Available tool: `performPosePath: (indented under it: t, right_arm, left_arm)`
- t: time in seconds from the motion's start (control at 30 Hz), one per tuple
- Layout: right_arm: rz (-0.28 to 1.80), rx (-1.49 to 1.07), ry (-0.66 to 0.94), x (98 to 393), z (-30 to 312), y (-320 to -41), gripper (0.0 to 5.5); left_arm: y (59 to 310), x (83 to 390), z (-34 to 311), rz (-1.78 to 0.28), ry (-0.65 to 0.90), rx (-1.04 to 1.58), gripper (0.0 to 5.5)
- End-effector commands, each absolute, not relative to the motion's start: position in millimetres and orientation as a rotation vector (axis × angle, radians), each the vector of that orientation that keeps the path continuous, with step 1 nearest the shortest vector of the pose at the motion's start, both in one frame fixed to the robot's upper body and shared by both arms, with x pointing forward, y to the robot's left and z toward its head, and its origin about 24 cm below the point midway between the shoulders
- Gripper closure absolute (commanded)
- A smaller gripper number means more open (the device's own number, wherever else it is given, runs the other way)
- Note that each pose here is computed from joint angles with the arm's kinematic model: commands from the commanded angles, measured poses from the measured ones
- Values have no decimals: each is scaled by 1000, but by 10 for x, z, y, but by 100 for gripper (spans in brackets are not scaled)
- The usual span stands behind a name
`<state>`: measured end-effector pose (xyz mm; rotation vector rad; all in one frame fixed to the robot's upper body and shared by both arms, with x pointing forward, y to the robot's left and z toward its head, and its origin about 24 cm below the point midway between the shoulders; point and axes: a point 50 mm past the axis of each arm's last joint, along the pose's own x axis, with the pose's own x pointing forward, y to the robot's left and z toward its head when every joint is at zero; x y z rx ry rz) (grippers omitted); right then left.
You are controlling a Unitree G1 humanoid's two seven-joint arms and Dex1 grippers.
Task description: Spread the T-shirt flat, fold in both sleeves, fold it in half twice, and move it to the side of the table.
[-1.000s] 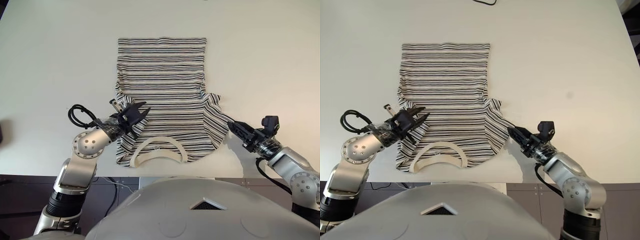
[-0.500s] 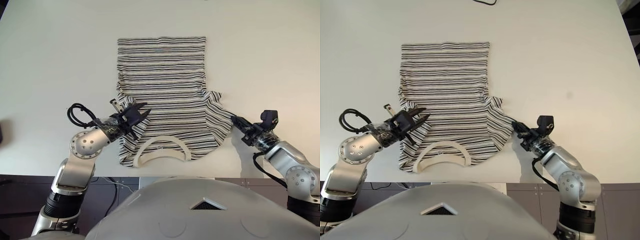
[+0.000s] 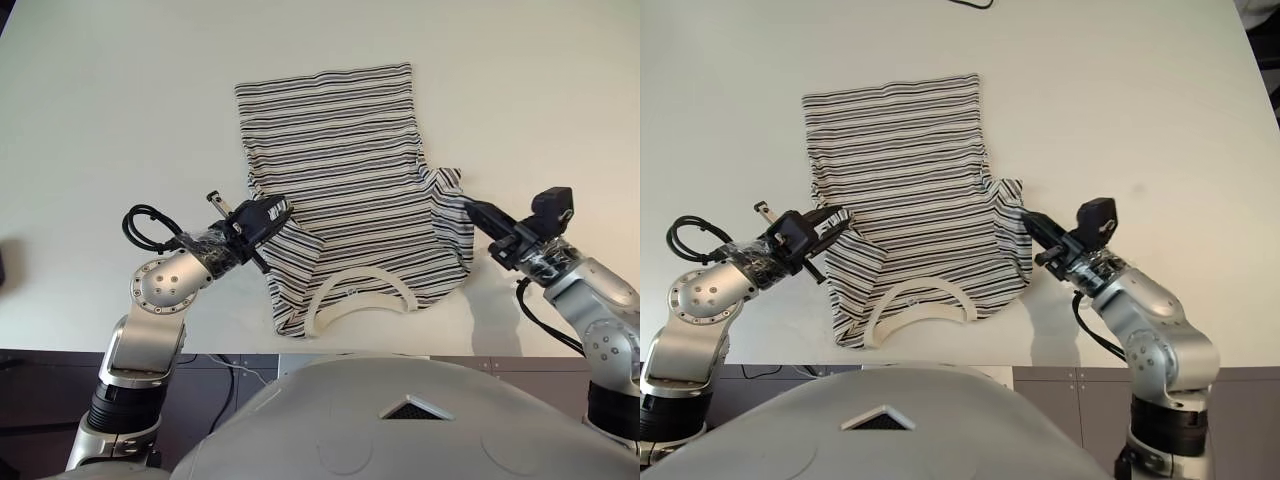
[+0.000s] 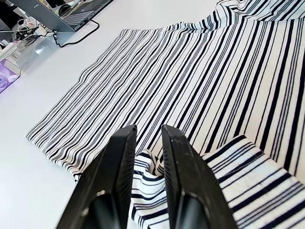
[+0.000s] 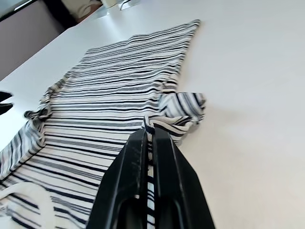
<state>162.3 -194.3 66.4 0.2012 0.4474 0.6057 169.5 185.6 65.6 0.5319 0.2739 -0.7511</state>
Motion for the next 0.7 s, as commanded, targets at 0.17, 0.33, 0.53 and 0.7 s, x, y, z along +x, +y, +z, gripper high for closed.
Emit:
performPosePath:
  t: [0.17,0.33,0.53,0.7]
  right_arm:
    - [752,28,477,1486,577,-1695,538]
    - [784,9,461,1482,557,-1587,538]
    - [823,0,497,1428,481,-1515,538]
    - [856,-24,536,1362,373,-1464,538]
  left_arm:
    - [1837,1702,676,-782,278,544,453]
    - [1816,1702,680,-808,279,552,453]
    - [1792,1708,686,-829,277,559,453]
    - [1773,1733,689,-846,274,569,453]
